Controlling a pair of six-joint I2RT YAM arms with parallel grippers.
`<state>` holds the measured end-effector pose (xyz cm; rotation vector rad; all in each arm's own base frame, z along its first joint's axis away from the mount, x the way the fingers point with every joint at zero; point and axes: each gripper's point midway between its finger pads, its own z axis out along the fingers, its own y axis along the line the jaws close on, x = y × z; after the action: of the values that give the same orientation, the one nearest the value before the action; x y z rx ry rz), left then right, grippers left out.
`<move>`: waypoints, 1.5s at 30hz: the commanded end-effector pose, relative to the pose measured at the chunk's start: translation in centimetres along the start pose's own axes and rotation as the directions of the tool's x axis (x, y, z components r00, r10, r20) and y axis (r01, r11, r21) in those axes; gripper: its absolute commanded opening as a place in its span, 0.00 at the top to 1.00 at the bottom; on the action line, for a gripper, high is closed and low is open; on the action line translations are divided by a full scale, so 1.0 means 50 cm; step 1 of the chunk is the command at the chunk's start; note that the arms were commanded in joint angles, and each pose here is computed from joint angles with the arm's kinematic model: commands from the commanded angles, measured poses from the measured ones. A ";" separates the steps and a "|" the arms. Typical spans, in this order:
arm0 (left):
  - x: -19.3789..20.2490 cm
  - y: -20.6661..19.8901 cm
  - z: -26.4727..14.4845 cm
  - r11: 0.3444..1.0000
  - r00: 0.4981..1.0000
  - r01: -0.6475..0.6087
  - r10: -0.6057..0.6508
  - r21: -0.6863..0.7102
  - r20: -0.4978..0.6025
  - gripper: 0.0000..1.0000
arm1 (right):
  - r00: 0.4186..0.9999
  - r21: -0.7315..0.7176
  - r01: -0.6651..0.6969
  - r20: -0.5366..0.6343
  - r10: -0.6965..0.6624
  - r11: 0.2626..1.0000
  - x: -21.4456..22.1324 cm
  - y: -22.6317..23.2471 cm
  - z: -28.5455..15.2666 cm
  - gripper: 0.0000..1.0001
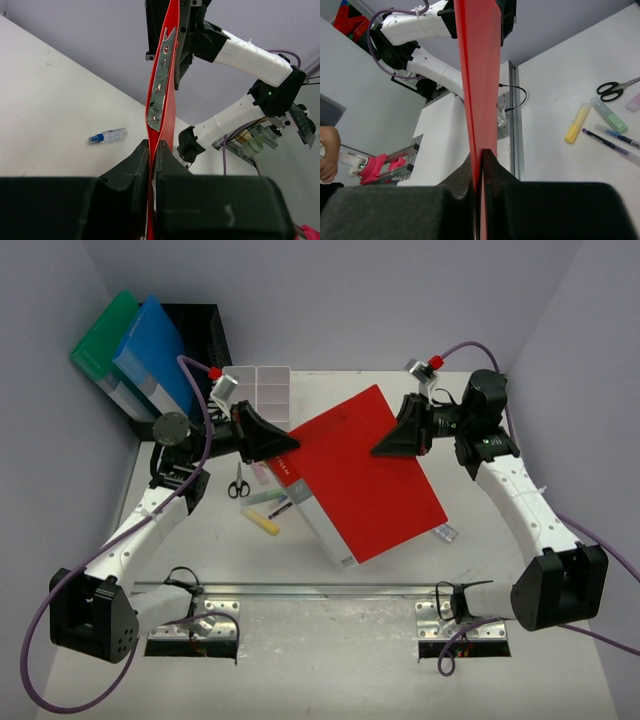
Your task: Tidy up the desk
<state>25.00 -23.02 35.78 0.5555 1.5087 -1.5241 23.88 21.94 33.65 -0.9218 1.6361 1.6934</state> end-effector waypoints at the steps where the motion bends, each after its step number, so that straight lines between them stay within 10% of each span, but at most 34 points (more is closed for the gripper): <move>1: -0.035 -0.036 0.010 0.995 0.995 -0.097 0.096 0.015 0.028 1.00 | 0.999 -0.017 0.050 -0.012 -0.050 0.999 -0.009 0.034 0.018 0.74; 3: -0.034 -0.032 0.005 0.990 0.990 -0.142 0.142 -0.012 0.015 1.00 | 0.999 0.009 0.048 -0.005 -0.048 0.999 -0.014 0.031 0.018 0.41; 9: -0.048 -0.005 -0.026 0.957 0.972 -0.236 0.234 -0.166 -0.036 1.00 | 0.999 0.066 0.054 0.003 -0.054 0.996 -0.020 0.023 0.017 0.01; 17: -0.156 0.049 -0.155 0.838 0.961 -0.261 0.272 -0.478 -0.048 1.00 | 0.995 0.174 0.093 0.010 -0.096 0.980 -0.036 0.000 0.006 0.01; 31: -0.567 -0.048 -0.348 0.248 0.706 -0.312 0.707 -0.917 -0.048 1.00 | 0.989 0.201 0.147 -0.010 -0.148 0.968 -0.034 0.009 -0.005 0.01; 45: -0.748 0.030 -0.391 0.104 0.512 -0.230 0.858 -0.968 -0.029 1.00 | 0.990 0.197 0.139 -0.022 -0.137 0.970 -0.015 0.001 -0.006 0.01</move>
<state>40.17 4.87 58.03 -0.0394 1.3047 -0.0261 24.77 21.82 33.44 -0.8827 1.7216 1.4361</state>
